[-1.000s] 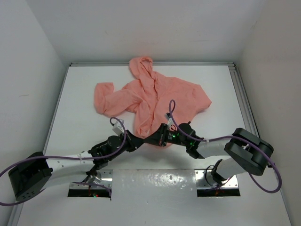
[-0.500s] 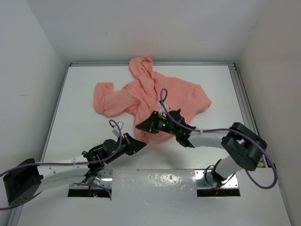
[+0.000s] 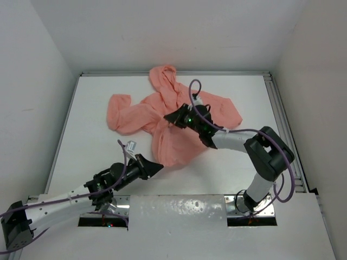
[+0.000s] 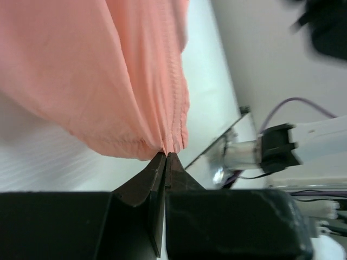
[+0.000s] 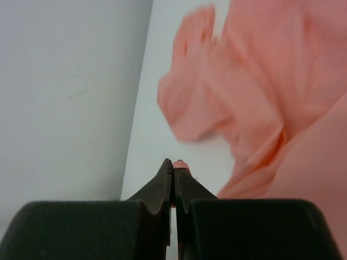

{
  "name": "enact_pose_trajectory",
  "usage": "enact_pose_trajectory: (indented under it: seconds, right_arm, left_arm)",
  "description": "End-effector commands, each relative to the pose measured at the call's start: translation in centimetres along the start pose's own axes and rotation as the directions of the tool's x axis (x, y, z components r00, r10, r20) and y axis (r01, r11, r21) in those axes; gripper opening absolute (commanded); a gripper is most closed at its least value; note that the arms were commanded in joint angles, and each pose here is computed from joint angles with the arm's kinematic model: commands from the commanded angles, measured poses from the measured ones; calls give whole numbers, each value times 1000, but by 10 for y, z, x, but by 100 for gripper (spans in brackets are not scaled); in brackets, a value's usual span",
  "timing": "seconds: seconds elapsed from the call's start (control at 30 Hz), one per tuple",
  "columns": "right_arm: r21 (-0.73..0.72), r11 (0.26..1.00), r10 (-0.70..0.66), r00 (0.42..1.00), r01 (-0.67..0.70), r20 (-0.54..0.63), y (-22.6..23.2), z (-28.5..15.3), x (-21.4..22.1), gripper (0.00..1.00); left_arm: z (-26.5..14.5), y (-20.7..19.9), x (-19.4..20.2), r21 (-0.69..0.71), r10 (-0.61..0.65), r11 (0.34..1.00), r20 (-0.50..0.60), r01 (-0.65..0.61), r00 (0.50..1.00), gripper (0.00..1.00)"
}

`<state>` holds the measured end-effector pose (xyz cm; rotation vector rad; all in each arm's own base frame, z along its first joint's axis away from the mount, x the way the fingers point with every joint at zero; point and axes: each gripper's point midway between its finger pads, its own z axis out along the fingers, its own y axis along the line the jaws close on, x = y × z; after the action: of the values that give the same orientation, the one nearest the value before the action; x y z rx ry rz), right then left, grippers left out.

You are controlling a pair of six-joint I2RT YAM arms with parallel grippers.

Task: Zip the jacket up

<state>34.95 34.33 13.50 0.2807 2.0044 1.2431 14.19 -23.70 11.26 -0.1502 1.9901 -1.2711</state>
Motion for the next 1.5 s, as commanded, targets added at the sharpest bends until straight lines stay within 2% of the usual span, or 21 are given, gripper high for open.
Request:
enact_pose_trajectory:
  seconds: [0.0, 0.03, 0.1, 0.13, 0.33, 0.43, 0.5, 0.53, 0.6, 0.63, 0.73, 0.8, 0.97, 1.03, 1.07, 1.17, 1.27, 1.3, 1.33, 1.4, 1.47]
  right_arm:
    - [24, 993, -122, 957, 120, 263, 22, 10, -105, 0]
    - [23, 988, -152, 936, 153, 317, 38, 13, -132, 0]
    - [153, 965, -257, 893, 214, 370, 22, 18, -166, 0]
    - [152, 958, -286, 859, 244, 425, 45, 20, -196, 0]
    - [443, 835, -532, 683, 326, 500, 32, 26, -295, 0]
    - [588, 716, -681, 563, 376, 468, 26, 30, -331, 0]
    - [625, 682, -720, 497, 378, 484, 38, 31, -352, 0]
    - [670, 621, -769, 478, 406, 424, 20, 44, -351, 0]
    - [721, 583, -801, 415, 375, 431, 31, 42, -375, 0]
    - [763, 513, -843, 399, 394, 361, 12, 55, -373, 0]
    - [818, 427, -896, 307, 386, 322, 25, 52, -398, 0]
    - [834, 402, -907, 286, 377, 308, 18, 53, -410, 0]
    - [843, 428, -892, 302, 324, 337, -1, 26, -438, 0]
    - [815, 501, -849, 347, 290, 399, -14, 15, -448, 0]
    - [790, 522, -832, 396, 321, 389, -27, 22, -440, 0]
    - [674, 615, -781, 436, 410, 447, -3, 19, -418, 0]
    - [570, 682, -725, 527, 458, 444, 1, 17, -375, 0]
    - [518, 730, -682, 524, 446, 510, 28, 1, -377, 0]
    - [494, 745, -666, 538, 448, 517, 34, -4, -372, 0]
    - [440, 769, -639, 581, 464, 503, 37, -9, -355, 0]
    - [403, 783, -622, 588, 474, 518, 53, -27, -347, 0]
  left_arm:
    - [-8, -10, -2, -11, 81, 997, -36, -82, 996, 0]
    - [-11, -13, -8, -13, 114, 993, -25, -114, 993, 0]
    - [-17, -27, -23, -9, 157, 988, 2, -157, 988, 0]
    - [-20, -29, -26, -14, 173, 985, 6, -173, 985, 0]
    - [-40, -54, -59, -4, 211, 977, 92, -212, 973, 0]
    - [-50, -62, -71, -1, 205, 978, 131, -207, 970, 0]
    - [-56, -63, -75, -1, 202, 979, 143, -204, 969, 0]
    - [-58, -63, -76, 0, 201, 979, 151, -203, 968, 0]
    - [-64, -66, -80, 13, 198, 979, 165, -203, 966, 0]
    - [-67, -69, -84, 14, 195, 980, 175, -201, 965, 0]
    - [-73, -66, -86, 4, 195, 980, 183, -199, 964, 0]
    - [-74, -66, -87, 8, 192, 980, 194, -197, 962, 0]
    - [-76, -67, -90, 5, 196, 979, 201, -201, 960, 0]
    - [-78, -67, -93, 4, 194, 980, 214, -200, 957, 0]
    - [-77, -67, -93, -4, 200, 979, 216, -204, 956, 0]
    - [-62, -62, -90, -36, 236, 972, 197, -234, 952, 0]
    - [-32, -47, -80, -133, 319, 944, 126, -302, 940, 2]
    - [-24, -50, -83, -149, 341, 935, 118, -323, 933, 18]
    - [-8, -38, -75, -204, 388, 906, 56, -370, 920, 26]
    - [9, -51, -82, -198, 407, 901, 73, -387, 910, 48]
    - [29, -56, -82, -204, 436, 886, 56, -417, 898, 56]
